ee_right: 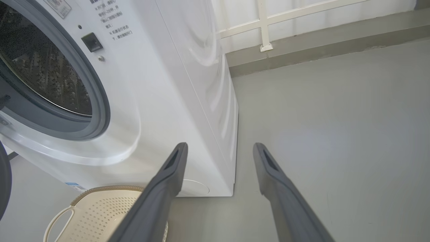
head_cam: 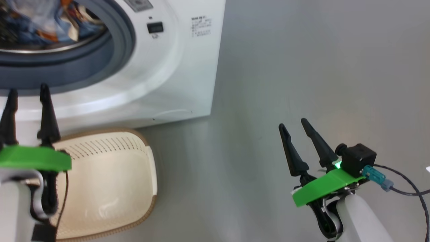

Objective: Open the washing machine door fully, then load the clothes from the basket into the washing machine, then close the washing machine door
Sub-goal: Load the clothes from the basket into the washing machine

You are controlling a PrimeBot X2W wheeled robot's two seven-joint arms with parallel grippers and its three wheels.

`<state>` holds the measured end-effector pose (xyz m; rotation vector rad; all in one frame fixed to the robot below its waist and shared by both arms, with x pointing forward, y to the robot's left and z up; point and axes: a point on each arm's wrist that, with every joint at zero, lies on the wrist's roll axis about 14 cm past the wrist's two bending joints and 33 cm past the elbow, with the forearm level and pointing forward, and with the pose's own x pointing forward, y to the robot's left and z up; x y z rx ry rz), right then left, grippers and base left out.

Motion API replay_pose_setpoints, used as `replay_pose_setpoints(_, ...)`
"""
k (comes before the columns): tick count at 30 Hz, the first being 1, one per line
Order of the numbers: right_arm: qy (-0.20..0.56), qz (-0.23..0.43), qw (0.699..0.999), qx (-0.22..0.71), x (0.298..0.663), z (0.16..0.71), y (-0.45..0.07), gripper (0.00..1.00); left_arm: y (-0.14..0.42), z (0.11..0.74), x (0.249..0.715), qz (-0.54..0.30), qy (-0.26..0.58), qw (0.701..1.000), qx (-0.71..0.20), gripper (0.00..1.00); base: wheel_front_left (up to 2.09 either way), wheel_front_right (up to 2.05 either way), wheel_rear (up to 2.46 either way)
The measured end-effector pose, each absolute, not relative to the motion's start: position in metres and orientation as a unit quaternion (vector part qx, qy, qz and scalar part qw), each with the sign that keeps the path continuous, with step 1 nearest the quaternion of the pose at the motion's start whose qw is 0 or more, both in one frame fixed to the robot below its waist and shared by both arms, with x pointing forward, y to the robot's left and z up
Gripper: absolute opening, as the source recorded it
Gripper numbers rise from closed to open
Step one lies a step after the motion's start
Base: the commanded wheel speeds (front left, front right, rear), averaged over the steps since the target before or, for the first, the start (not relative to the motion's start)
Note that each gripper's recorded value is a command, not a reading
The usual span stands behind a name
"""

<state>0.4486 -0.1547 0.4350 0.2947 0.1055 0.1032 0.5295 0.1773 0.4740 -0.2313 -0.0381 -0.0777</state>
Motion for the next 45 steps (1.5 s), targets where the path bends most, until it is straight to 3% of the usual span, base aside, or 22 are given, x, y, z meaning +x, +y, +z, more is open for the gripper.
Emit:
replay_pose_setpoints(22,-0.008,0.063,0.988,0.141,0.407,0.489,-0.15,1.0,0.194,0.51,0.409,0.01,-0.055,0.996,-0.063,1.0,0.0,0.0,0.0)
replay_pose_setpoints(45,-0.04,0.055,0.989,0.128,0.373,0.51,-0.158,1.0,0.198,0.5,0.336,0.037,-0.03,0.997,-0.06,1.0,0.0,0.0,0.0)
